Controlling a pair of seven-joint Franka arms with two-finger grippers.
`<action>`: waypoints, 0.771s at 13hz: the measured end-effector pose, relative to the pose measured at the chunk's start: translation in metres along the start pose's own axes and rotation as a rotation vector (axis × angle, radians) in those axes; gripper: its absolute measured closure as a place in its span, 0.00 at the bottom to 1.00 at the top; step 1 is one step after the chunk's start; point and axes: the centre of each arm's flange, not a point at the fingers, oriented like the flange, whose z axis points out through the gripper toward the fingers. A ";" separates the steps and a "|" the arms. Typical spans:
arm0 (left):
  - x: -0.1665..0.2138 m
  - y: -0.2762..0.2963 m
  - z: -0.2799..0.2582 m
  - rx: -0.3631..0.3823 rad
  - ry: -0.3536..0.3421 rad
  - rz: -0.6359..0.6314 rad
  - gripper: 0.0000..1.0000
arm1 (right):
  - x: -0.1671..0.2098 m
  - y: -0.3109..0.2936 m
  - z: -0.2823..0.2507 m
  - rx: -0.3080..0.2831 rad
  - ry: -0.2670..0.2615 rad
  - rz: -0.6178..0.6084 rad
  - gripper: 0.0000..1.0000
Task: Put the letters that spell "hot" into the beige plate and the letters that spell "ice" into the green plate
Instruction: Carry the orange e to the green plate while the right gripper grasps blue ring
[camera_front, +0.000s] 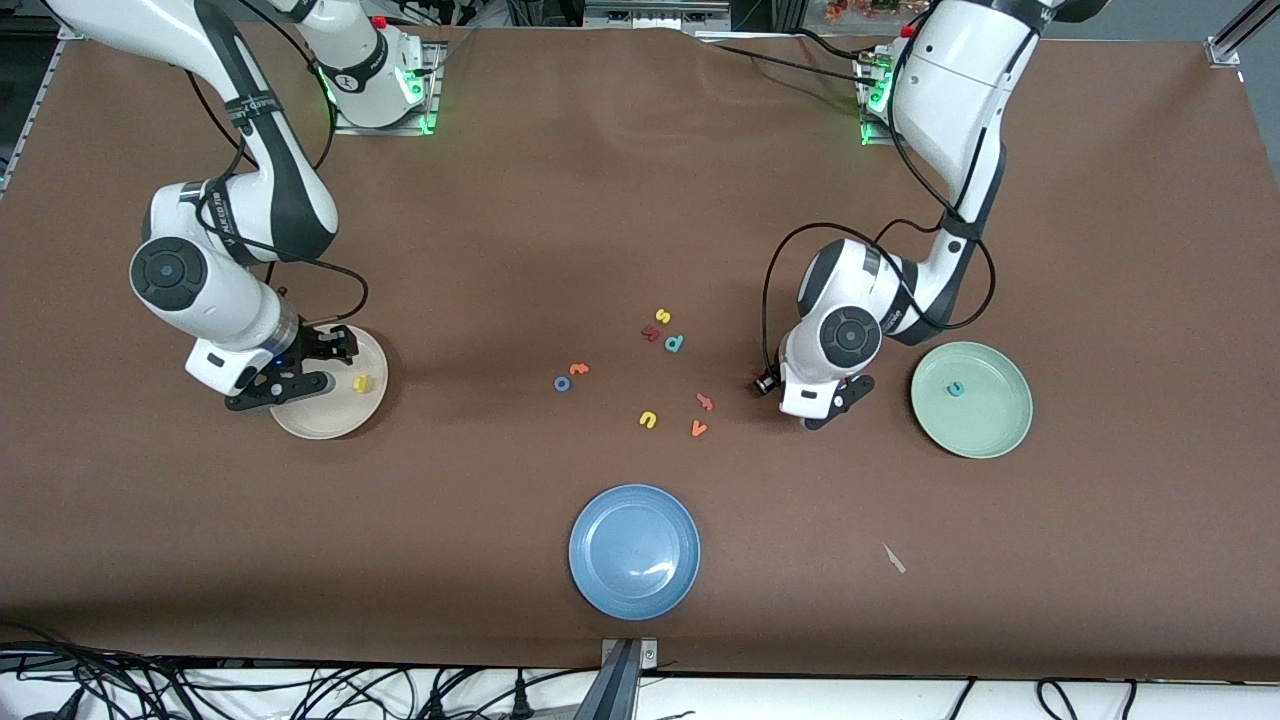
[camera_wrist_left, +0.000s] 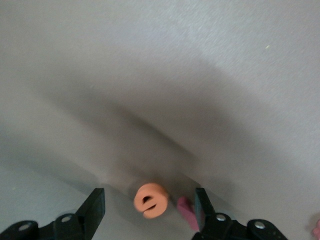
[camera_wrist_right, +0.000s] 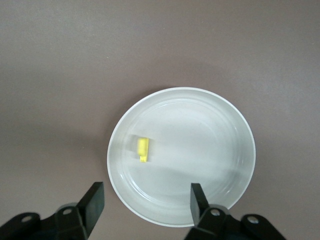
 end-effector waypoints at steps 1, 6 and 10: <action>-0.002 -0.003 -0.001 0.003 -0.002 -0.001 0.22 | 0.000 0.000 0.000 0.011 0.000 0.009 0.22; -0.002 -0.005 0.001 -0.033 0.006 -0.023 0.32 | 0.021 -0.042 -0.007 0.142 0.033 0.114 0.22; -0.002 -0.004 0.001 -0.048 0.015 -0.026 0.49 | 0.063 -0.123 -0.010 0.177 0.057 0.195 0.22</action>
